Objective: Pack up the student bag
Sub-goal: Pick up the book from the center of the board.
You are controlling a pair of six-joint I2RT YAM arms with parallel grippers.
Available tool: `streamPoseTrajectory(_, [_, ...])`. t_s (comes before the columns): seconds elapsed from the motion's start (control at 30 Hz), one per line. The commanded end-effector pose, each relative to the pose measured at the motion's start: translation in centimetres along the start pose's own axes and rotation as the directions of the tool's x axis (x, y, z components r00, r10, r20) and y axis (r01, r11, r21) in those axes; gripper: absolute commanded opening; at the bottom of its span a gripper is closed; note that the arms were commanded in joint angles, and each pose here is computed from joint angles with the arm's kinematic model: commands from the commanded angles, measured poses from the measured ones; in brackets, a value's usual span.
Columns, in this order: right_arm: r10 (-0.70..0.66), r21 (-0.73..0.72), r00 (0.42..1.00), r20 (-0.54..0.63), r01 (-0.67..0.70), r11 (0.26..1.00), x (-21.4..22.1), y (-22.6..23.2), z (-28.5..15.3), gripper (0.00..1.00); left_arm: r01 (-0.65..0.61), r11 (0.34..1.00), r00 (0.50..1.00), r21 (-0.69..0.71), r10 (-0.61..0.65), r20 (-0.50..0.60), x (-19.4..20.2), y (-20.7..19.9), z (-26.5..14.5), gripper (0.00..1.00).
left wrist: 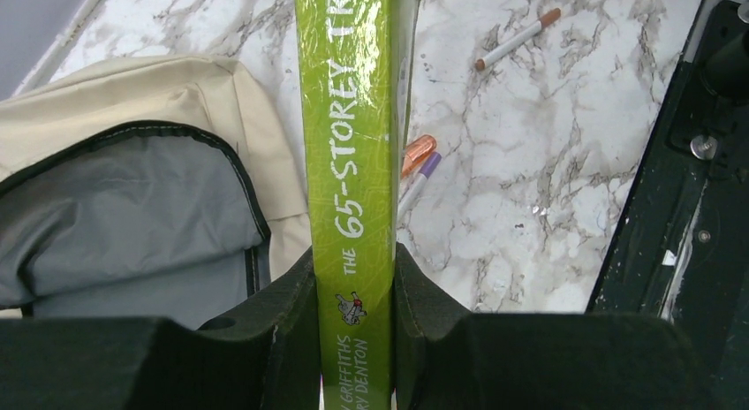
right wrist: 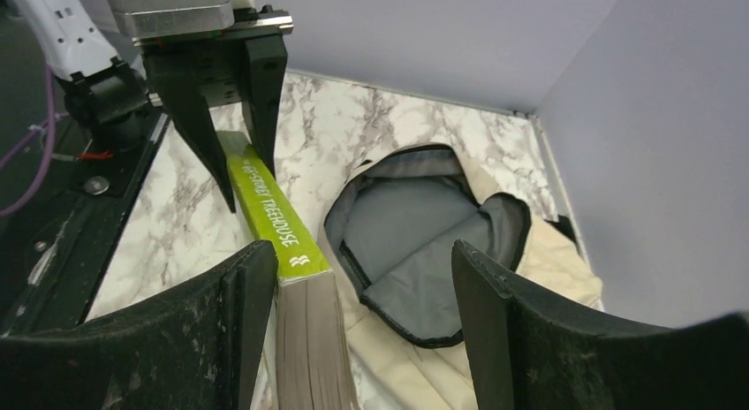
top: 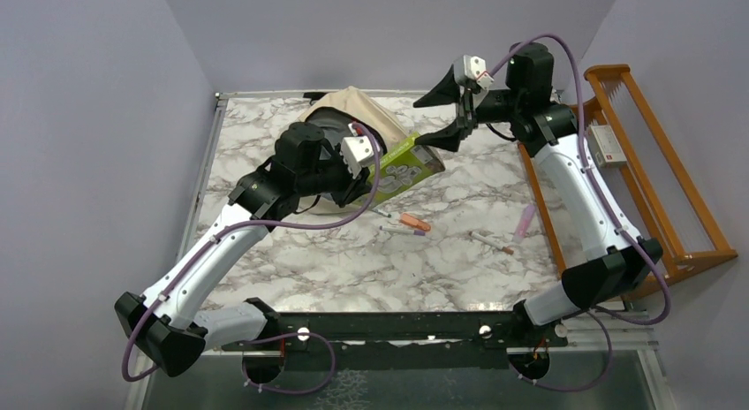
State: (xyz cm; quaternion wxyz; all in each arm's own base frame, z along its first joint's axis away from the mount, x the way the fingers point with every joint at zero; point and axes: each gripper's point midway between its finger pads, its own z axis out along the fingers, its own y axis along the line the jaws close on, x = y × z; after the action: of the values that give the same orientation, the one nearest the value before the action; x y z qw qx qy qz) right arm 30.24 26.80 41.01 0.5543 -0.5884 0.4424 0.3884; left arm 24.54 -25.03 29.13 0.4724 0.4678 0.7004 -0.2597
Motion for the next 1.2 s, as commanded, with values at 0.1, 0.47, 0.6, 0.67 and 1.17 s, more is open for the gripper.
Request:
streamPoseTrajectory(0.1, [0.12, -0.118, 0.989, -0.086, -0.13, 0.985, 3.3, 3.1, 1.0, 0.76, -0.11, 0.993, 0.985, 0.05, 0.102, 0.139, -4.2, -1.2, -1.6, 0.0])
streamPoseTrajectory(0.47, [0.247, -0.148, 0.961, -0.125, -0.264, 0.953, 6.7, 6.4, 0.8, 0.76, -0.134, 0.991, 0.982, 0.026, 0.129, 0.139, -5.0, -0.3, -1.3, 0.0])
streamPoseTrajectory(0.6, [0.275, -0.14, 0.95, -0.146, -0.295, 0.945, 8.0, 6.4, 0.9, 0.71, -0.138, 0.99, 0.981, 0.039, 0.131, 0.146, -5.3, -0.4, -1.2, 0.0])
streamPoseTrajectory(0.67, [0.282, -0.151, 0.949, -0.141, -0.302, 0.941, 8.0, 6.4, 1.1, 0.66, -0.138, 0.989, 0.98, 0.05, 0.129, 0.149, -5.4, -0.6, -1.1, 0.0])
streamPoseTrajectory(1.17, [0.26, -0.237, 0.963, -0.065, -0.268, 0.934, 6.5, 6.6, 1.5, 0.03, -0.113, 0.989, 0.978, 0.101, 0.093, 0.184, -6.7, -1.5, -1.4, 0.16])
